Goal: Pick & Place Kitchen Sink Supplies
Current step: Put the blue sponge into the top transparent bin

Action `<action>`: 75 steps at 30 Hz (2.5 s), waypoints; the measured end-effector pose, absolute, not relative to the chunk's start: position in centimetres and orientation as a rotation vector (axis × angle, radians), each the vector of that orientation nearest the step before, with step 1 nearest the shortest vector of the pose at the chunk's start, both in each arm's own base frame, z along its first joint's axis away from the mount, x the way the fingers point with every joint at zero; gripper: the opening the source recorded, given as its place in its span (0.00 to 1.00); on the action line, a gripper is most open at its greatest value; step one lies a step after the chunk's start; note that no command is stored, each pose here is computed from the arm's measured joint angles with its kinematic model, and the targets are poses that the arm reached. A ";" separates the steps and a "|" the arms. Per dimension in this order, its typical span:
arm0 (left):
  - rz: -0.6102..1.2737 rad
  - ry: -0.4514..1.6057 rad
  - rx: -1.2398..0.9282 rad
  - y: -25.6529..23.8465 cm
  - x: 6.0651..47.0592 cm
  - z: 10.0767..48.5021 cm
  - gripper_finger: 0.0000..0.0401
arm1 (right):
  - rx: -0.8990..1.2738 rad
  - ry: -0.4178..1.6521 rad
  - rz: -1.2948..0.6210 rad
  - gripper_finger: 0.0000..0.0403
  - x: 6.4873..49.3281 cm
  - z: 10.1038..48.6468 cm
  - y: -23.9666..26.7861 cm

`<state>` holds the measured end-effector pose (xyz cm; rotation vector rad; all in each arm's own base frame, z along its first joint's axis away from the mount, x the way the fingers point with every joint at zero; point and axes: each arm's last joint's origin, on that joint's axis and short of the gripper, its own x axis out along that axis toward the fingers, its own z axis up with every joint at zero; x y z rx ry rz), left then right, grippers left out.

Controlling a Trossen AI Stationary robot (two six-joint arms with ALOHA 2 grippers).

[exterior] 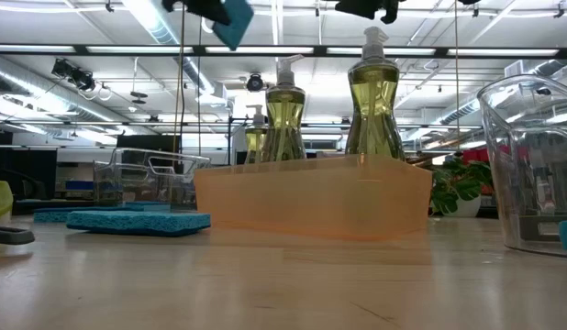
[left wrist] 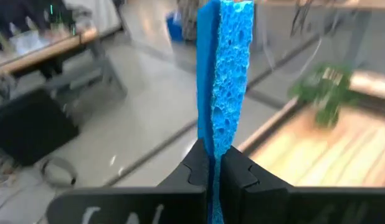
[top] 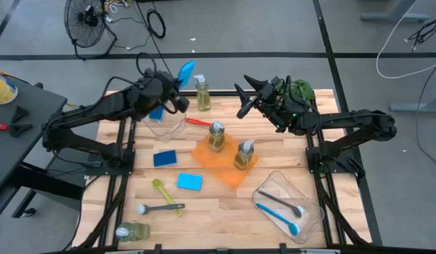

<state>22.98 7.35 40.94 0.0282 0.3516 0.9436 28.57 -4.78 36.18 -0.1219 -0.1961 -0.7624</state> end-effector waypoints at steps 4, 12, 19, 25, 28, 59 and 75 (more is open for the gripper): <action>0.965 0.460 0.022 7.6 21.4 40.3 0.04 | -0.124 -0.190 -0.762 0.53 28.6 36.1 -4.8; 0.904 0.646 -0.011 7.5 20.3 38.9 0.03 | -0.112 -0.154 -0.757 0.53 28.7 35.7 -4.8; 0.873 0.867 -0.027 7.2 18.9 37.3 0.03 | -0.081 -0.119 -0.751 0.53 28.8 35.3 -4.8; 0.864 0.984 -0.060 7.4 17.9 36.7 0.04 | -0.088 -0.090 -0.751 0.53 28.8 35.0 -4.8; 0.870 0.995 -0.067 7.6 17.8 36.6 0.04 | -0.092 -0.078 -0.750 0.53 28.8 34.9 -4.8; 0.869 1.160 -0.266 11.0 16.6 30.0 0.04 | 0.028 -0.021 -0.743 0.53 28.9 33.8 -4.9; 0.865 1.256 -0.287 11.0 16.0 24.8 0.08 | 0.028 -0.021 -0.743 0.53 28.9 33.8 -4.9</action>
